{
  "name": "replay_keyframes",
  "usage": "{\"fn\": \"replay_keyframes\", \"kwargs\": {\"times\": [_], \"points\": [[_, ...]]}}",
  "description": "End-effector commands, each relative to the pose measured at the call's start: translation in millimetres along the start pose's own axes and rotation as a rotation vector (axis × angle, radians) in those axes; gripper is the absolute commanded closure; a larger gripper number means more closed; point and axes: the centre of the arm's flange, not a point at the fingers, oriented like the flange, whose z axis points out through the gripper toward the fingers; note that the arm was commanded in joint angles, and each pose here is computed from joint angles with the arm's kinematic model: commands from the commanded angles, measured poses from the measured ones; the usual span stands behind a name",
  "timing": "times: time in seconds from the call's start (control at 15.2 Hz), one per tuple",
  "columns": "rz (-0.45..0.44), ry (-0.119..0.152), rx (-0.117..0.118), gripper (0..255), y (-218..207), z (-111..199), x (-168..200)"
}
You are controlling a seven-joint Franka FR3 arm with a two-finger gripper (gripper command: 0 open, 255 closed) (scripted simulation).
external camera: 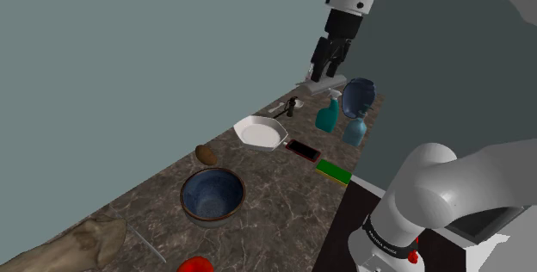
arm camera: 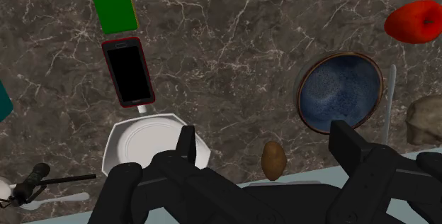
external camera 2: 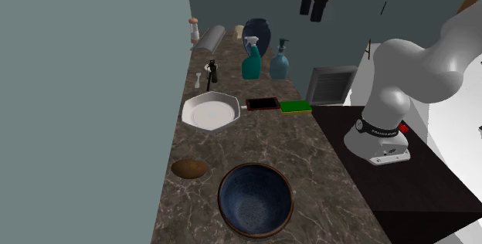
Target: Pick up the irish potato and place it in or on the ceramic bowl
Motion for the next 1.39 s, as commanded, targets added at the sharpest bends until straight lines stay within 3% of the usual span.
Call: {"fn": "replay_keyframes", "kwargs": {"times": [0.0, 1.32], "points": [[0.000, 0.000, 0.000, 0, 0.0, 0.0, 0.0], [-0.032, -0.015, -0.114, 0, -84.9, 199.4, 162.5]]}}
